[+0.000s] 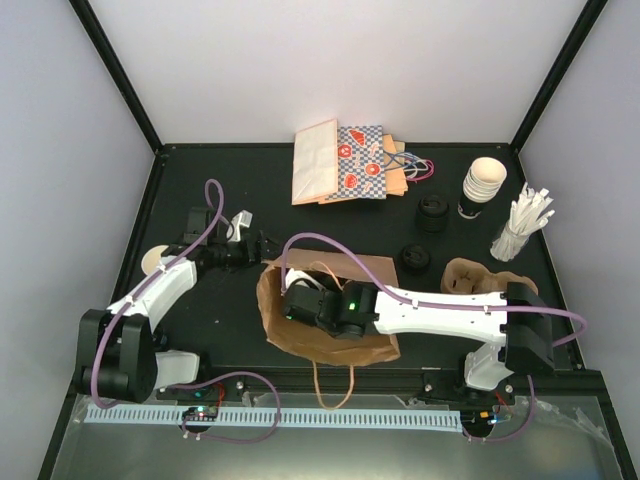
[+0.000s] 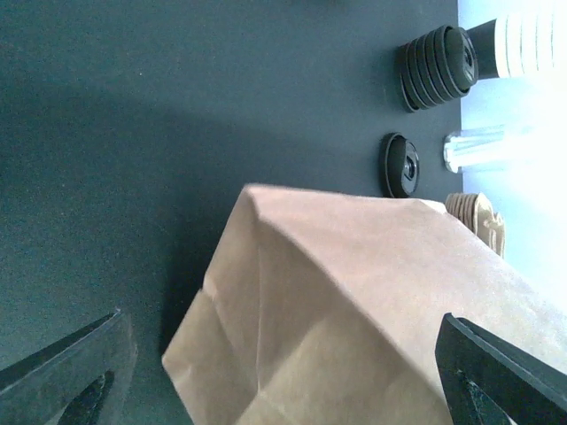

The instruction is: Pack the takeout coffee

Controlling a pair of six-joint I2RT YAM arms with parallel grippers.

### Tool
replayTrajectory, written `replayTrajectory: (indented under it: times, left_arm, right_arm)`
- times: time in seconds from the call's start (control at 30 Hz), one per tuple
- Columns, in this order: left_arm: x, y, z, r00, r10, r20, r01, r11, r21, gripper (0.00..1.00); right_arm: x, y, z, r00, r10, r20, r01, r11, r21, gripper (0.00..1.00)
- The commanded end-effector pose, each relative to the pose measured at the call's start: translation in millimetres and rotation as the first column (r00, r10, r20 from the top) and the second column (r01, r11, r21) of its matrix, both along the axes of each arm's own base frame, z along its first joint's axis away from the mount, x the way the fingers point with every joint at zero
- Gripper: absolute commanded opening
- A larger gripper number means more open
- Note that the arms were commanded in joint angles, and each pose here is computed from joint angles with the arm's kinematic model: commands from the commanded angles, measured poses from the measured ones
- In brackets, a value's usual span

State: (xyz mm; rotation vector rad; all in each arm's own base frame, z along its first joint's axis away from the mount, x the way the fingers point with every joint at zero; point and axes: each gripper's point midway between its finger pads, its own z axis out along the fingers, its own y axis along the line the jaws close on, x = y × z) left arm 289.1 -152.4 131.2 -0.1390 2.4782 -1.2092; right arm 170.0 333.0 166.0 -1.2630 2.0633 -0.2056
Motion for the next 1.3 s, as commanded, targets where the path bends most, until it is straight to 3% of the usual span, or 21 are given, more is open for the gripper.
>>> replayTrajectory:
  times: [0.0, 0.13, 0.2, 0.5, 0.67, 0.83, 0.93, 1.1, 1.27]
  left_arm:
    - [8.7, -5.4, 15.8, 0.997, -0.034, 0.068, 0.036, 0.999, -0.021, 0.95]
    - [7.2, -6.4, 15.1, 0.997, -0.042, 0.065, 0.044, 0.999, -0.027, 0.95]
    - [6.7, -7.5, 16.1, 0.996, -0.049, 0.068, 0.051, 0.998, -0.033, 0.95]
    - [7.8, -21.9, 0.0, 0.996, -0.093, 0.01, 0.094, 0.992, -0.085, 0.95]
    - [6.0, -29.4, 4.7, 0.994, -0.11, 0.018, 0.111, 0.99, -0.088, 0.95]
    - [-6.2, -18.4, 56.4, 0.982, -0.104, 0.158, 0.105, 0.994, 0.004, 0.94]
    - [-24.8, -10.0, 104.9, 0.938, -0.13, 0.321, 0.112, 0.991, 0.074, 0.94]
    - [-79.1, -21.8, 171.9, 0.803, -0.219, 0.554, 0.233, 0.971, 0.046, 0.86]
    - [-134.0, -44.5, 199.6, 0.68, -0.347, 0.646, 0.389, 0.917, 0.083, 0.81]
  right_arm:
    - [-1.1, 12.1, 27.0, 1.0, 0.015, -0.008, -0.014, 0.996, 0.092, 0.33]
    - [-9.0, 21.8, 16.7, 0.996, 0.041, -0.083, -0.034, 0.996, 0.083, 0.71]
    - [-11.5, 22.2, 6.9, 0.994, 0.049, -0.102, -0.044, 0.998, 0.052, 0.8]
    - [-28.2, 25.1, -17.3, 0.974, 0.036, -0.222, -0.029, 0.999, 0.032, 0.87]
    - [-46.7, 21.3, -31.5, 0.979, 0.009, -0.204, -0.009, 1.0, 0.003, 0.94]
    - [-50.2, 11.9, -42.3, 0.98, -0.027, -0.195, 0.027, 1.0, -0.003, 1.0]
    - [-46.9, 9.6, -35.4, 0.985, -0.026, -0.172, 0.032, 0.999, 0.033, 1.0]
    - [-46.2, 0.5, -24.1, 0.989, 0.0, -0.15, 0.019, 0.992, 0.126, 1.0]
    - [-46.3, -10.3, -20.9, 0.988, 0.017, -0.156, 0.006, 0.989, 0.149, 1.0]
